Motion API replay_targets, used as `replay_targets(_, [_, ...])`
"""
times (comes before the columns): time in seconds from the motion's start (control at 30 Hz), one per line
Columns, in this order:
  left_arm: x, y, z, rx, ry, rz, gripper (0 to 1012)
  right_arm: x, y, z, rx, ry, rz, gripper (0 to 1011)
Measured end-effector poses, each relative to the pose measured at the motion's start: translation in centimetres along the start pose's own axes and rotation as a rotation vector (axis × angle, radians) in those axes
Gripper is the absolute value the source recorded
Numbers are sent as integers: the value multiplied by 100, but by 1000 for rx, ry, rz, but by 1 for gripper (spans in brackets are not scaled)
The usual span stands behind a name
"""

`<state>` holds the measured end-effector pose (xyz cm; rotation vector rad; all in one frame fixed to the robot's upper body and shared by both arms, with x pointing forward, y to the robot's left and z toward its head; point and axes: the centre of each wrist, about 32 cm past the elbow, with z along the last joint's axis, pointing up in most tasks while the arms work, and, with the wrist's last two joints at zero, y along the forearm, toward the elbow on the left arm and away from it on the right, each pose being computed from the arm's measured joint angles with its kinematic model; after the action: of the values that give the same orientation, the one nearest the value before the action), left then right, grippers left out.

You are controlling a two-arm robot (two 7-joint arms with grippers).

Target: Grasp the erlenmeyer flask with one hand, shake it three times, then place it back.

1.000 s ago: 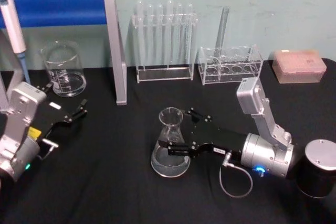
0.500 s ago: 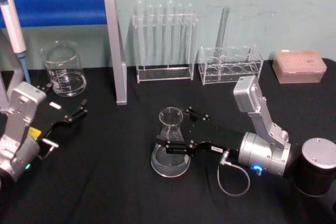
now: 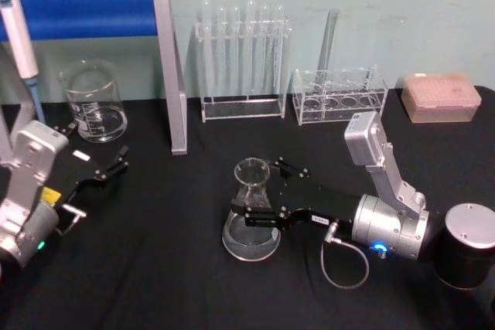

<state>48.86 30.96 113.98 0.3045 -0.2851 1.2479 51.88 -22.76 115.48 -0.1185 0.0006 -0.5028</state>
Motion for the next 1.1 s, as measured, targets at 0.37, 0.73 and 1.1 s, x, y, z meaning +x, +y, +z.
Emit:
replay_targets(0.37, [0,0,0,0,0,0,1001,-1,-2,-1,0,1,0,1000])
replay_targets(0.73, [0,0,0,0,0,0,1001,-2,-1,2,1,0,0,744])
replay_targets(1.1, [0,0,0,0,0,0,1001,-2,-1,2,1,0,0,449])
